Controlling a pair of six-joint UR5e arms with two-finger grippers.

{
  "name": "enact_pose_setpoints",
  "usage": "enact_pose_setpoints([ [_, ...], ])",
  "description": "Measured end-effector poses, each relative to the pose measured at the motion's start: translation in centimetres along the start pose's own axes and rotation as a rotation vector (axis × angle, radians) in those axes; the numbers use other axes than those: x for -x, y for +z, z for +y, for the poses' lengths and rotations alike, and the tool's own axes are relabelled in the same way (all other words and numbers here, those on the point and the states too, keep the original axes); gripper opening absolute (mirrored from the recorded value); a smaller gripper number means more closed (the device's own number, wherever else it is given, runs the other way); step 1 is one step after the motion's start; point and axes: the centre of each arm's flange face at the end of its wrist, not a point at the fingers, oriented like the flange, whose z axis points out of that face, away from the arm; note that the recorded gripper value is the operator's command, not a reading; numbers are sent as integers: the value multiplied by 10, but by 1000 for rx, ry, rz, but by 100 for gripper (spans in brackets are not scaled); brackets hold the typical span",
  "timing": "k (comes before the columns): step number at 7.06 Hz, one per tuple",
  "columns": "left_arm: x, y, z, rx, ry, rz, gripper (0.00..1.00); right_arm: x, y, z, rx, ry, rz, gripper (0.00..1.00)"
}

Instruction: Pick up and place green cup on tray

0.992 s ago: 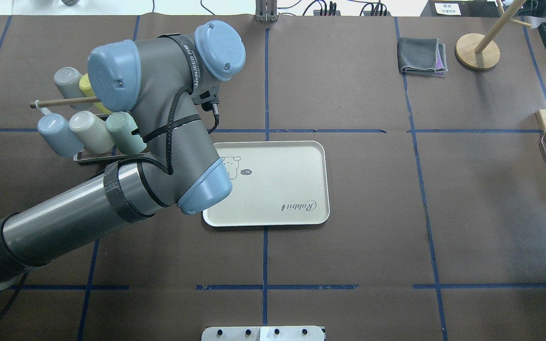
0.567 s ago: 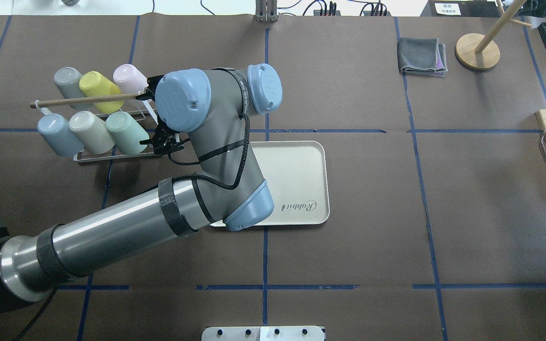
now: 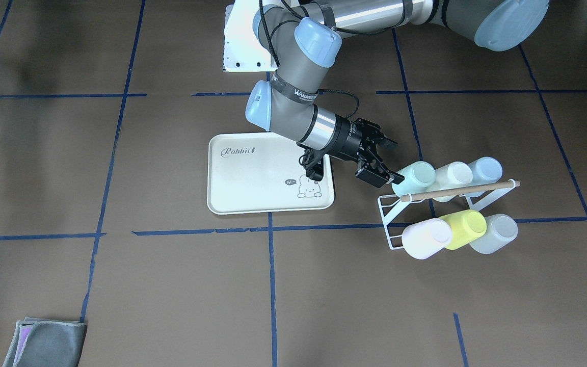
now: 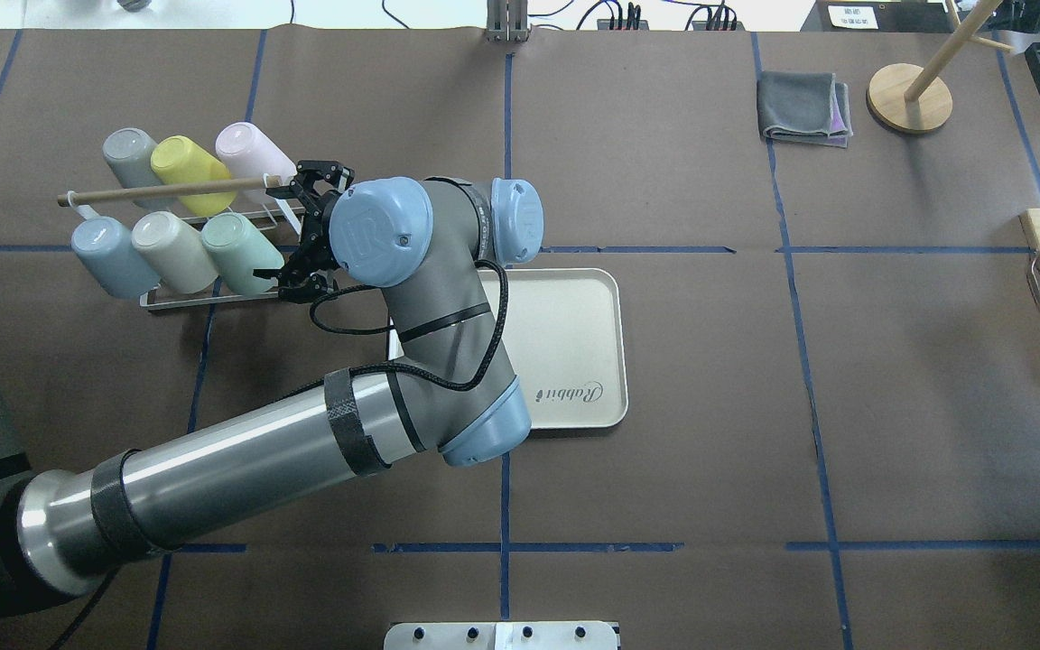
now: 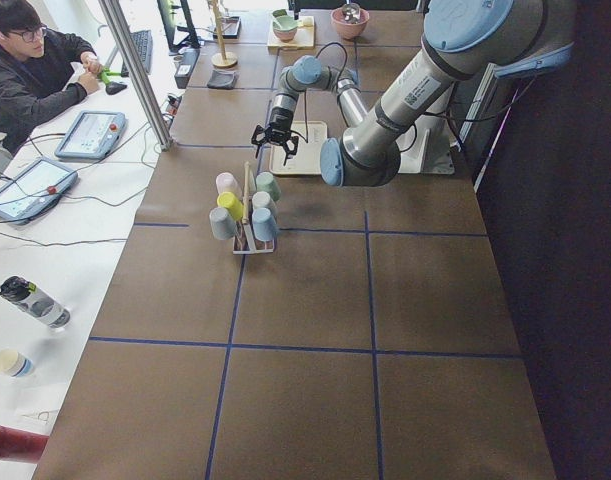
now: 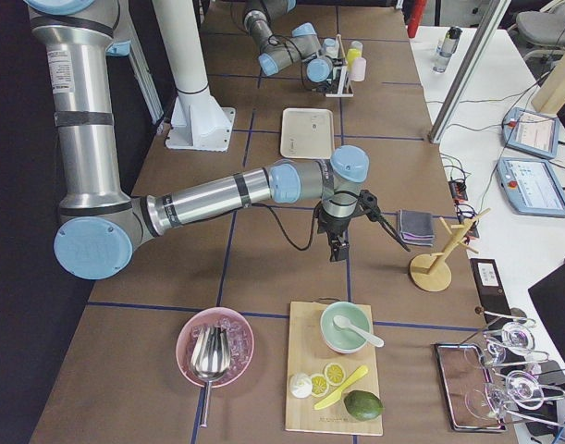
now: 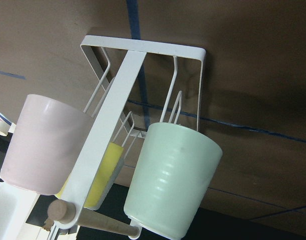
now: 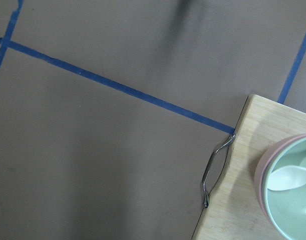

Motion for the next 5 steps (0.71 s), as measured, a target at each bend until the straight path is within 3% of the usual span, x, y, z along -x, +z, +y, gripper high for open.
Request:
enact_pose_setpoints([
  [5, -18, 34, -14, 38, 36, 0, 100, 1, 4, 7, 4, 6, -39, 100],
])
